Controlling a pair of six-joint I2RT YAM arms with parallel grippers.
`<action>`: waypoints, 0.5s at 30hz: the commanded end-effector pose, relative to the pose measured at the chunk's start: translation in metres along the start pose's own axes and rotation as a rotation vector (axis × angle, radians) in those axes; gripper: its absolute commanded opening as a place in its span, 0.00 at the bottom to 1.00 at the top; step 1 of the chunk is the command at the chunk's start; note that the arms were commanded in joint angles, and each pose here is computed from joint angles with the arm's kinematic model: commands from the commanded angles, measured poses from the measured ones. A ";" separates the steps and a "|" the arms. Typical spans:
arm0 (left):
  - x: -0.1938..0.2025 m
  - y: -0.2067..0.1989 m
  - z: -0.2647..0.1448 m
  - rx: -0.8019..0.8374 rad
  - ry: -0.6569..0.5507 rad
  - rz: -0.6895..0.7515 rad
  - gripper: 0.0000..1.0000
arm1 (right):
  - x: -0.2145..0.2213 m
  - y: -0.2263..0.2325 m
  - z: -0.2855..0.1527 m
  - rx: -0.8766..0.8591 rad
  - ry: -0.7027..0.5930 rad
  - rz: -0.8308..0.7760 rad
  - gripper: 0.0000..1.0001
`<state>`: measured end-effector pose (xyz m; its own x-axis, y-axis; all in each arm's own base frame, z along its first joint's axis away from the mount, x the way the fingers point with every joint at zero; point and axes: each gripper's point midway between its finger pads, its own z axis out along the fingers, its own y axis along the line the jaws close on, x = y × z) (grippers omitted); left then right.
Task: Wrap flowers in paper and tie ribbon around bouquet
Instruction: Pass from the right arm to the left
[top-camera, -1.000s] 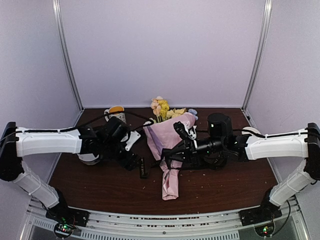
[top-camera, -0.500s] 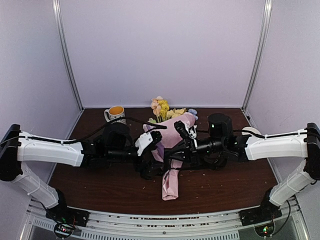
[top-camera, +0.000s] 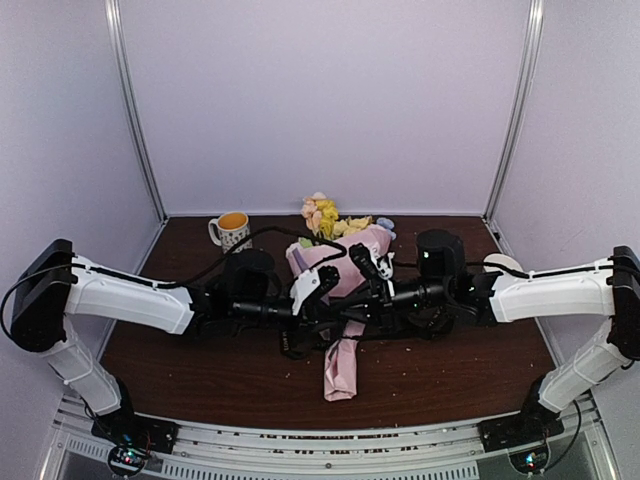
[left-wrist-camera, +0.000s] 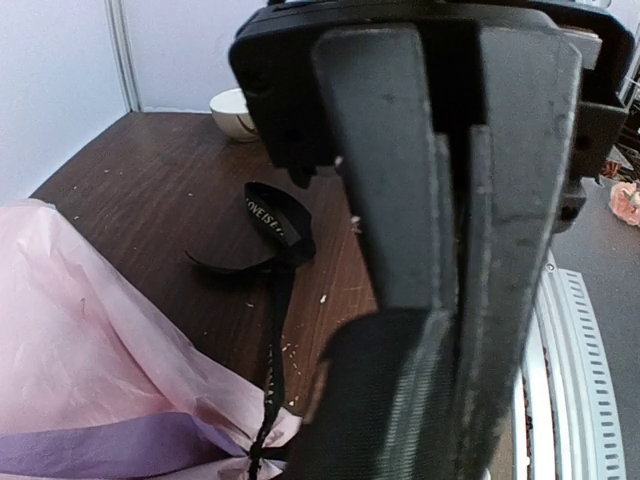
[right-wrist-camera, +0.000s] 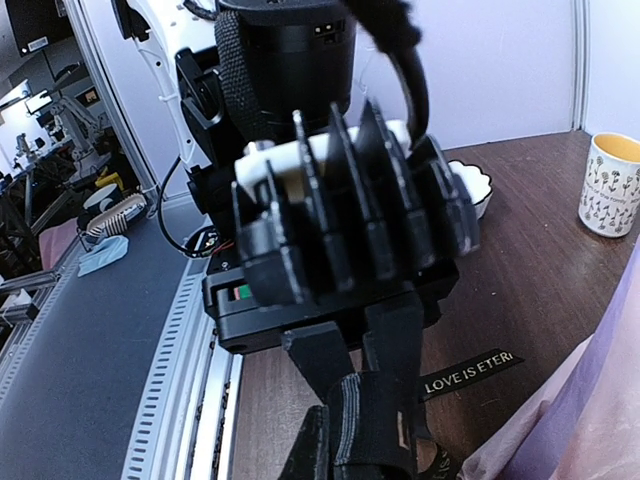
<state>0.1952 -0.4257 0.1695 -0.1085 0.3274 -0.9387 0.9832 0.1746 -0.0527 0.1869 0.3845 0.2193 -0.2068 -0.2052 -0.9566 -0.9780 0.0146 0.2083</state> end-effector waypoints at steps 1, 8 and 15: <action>-0.020 -0.005 0.003 0.046 -0.065 0.020 0.00 | -0.003 -0.012 -0.006 0.079 -0.010 -0.024 0.11; -0.007 0.015 0.004 -0.075 0.032 0.055 0.00 | 0.013 -0.067 -0.064 0.523 0.135 -0.008 0.55; 0.008 0.015 0.011 -0.153 0.161 0.171 0.00 | 0.075 -0.132 -0.181 1.045 0.428 0.308 0.69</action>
<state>0.2052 -0.4281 0.1615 -0.0388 0.4359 -0.8992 0.9714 0.2275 0.0683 0.2829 0.2711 0.2152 -0.3171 -0.2941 -0.9016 -0.7416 0.6695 0.0425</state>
